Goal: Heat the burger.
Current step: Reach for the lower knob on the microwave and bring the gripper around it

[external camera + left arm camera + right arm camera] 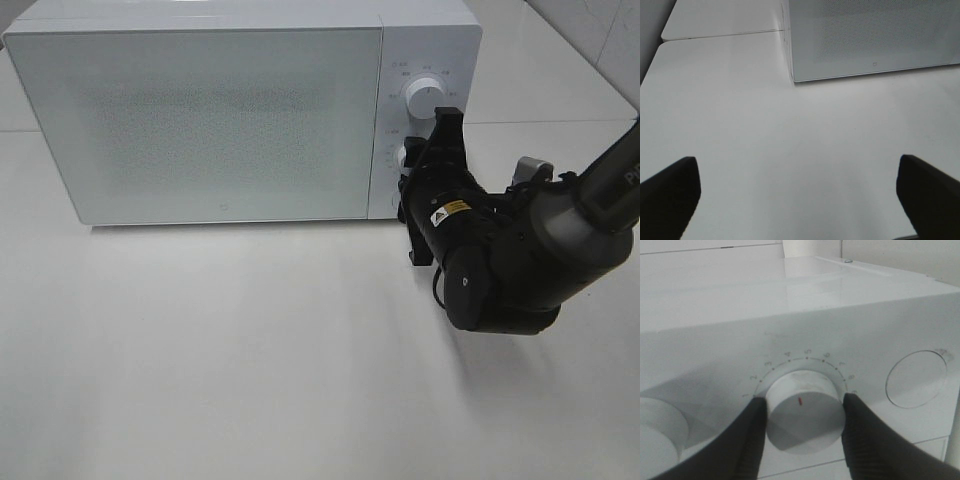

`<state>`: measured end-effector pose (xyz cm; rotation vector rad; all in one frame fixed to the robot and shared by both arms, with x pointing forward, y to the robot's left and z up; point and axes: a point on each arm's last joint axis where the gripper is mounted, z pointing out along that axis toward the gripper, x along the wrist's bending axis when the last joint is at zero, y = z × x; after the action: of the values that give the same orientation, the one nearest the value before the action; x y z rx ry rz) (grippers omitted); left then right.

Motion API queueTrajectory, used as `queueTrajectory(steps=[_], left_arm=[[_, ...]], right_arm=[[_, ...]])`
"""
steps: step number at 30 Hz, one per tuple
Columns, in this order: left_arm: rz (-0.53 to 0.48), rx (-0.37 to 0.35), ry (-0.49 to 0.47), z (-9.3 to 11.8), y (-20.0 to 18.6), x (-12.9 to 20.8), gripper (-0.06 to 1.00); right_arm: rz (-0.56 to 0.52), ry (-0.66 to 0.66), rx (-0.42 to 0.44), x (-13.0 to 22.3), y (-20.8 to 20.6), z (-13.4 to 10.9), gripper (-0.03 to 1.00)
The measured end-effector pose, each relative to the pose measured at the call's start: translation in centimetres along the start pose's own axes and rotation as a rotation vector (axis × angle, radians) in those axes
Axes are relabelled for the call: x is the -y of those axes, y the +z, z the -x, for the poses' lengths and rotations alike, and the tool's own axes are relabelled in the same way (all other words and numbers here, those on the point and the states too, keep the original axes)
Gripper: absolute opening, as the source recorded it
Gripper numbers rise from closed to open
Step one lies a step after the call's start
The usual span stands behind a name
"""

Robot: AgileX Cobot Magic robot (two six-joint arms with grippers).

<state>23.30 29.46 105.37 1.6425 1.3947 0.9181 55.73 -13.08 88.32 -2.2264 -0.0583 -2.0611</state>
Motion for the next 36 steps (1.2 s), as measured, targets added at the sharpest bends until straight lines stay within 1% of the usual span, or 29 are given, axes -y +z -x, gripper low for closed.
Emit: queueTrajectory(steps=[1,4,6,13,36], left_arm=[[0.000,0.000,0.000,0.00,0.00,0.00,0.99],[0.000,0.000,0.000,0.00,0.00,0.00,0.99],[0.000,0.000,0.000,0.00,0.00,0.00,0.99],[0.000,0.000,0.000,0.00,0.00,0.00,0.99],[0.000,0.000,0.000,0.00,0.00,0.00,0.99]], right_arm=[[0.000,0.029,0.000,0.00,0.00,0.00,0.43],[0.000,0.045,0.000,0.00,0.00,0.00,0.43],[0.000,0.094,-0.002,0.00,0.00,-0.02,0.43],[0.000,0.135,-0.003,0.00,0.00,-0.03,0.43],[0.005,0.132,-0.003,-0.05,0.00,-0.02,0.43]])
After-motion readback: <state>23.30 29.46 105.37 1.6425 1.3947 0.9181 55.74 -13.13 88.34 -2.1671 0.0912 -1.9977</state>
